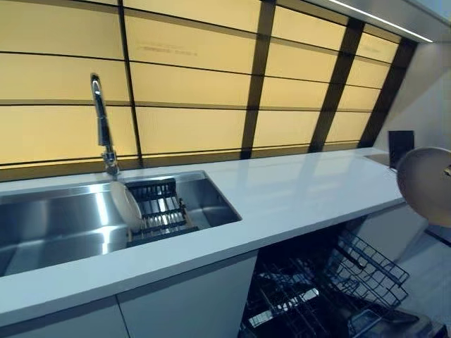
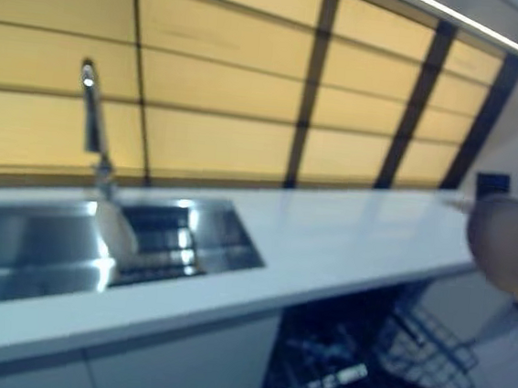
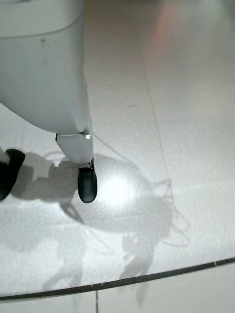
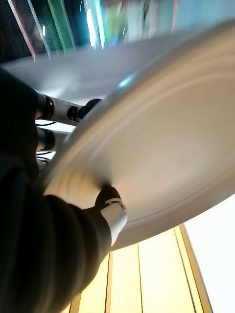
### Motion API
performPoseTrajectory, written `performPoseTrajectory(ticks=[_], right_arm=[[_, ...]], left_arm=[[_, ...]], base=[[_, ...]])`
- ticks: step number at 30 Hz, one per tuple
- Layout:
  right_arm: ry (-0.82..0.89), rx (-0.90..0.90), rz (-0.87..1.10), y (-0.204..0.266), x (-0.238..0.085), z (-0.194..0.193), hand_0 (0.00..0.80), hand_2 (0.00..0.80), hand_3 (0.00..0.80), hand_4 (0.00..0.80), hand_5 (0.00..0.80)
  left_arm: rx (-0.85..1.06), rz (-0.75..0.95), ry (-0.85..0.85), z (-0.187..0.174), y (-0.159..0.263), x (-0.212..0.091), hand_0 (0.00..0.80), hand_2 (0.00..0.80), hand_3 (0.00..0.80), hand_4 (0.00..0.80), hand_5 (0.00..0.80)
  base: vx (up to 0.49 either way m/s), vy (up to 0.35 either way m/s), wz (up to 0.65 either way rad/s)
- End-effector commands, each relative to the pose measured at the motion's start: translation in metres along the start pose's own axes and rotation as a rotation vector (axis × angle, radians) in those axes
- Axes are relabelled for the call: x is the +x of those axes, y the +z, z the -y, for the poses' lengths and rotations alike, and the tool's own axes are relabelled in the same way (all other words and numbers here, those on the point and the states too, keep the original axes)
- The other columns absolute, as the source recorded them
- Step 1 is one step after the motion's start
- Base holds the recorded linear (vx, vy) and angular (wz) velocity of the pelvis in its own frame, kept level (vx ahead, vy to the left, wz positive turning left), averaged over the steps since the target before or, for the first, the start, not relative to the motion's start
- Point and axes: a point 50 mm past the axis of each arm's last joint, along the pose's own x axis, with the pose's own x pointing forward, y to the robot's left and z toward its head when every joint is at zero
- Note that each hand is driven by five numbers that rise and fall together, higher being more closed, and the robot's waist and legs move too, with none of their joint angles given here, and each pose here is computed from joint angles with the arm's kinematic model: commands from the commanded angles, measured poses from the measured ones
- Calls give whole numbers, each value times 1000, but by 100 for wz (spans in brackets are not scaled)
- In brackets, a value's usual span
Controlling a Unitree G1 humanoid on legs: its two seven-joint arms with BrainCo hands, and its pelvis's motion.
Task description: Take plates into dishwasher
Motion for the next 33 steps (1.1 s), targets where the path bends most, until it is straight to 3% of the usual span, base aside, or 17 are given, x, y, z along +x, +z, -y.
performPoseTrajectory(ticks=[1, 11, 33], right_arm=[[-110, 98, 4, -10, -7, 34, 800, 800, 800, 800, 800], [14, 220, -34, -30, -26, -27, 800, 800, 800, 800, 800], [208, 411, -22, 6, -41, -119, 800, 800, 800, 800, 800]], left_arm=[[42, 90, 9, 1, 28, 6, 0, 0, 0, 0, 0], [31, 63, 34, 1, 23, 7, 0, 0, 0, 0, 0], [42, 52, 8, -1, 11, 3, 0, 0, 0, 0, 0]], base=[[4, -32, -19], [-4, -35, -15], [5, -10, -3]])
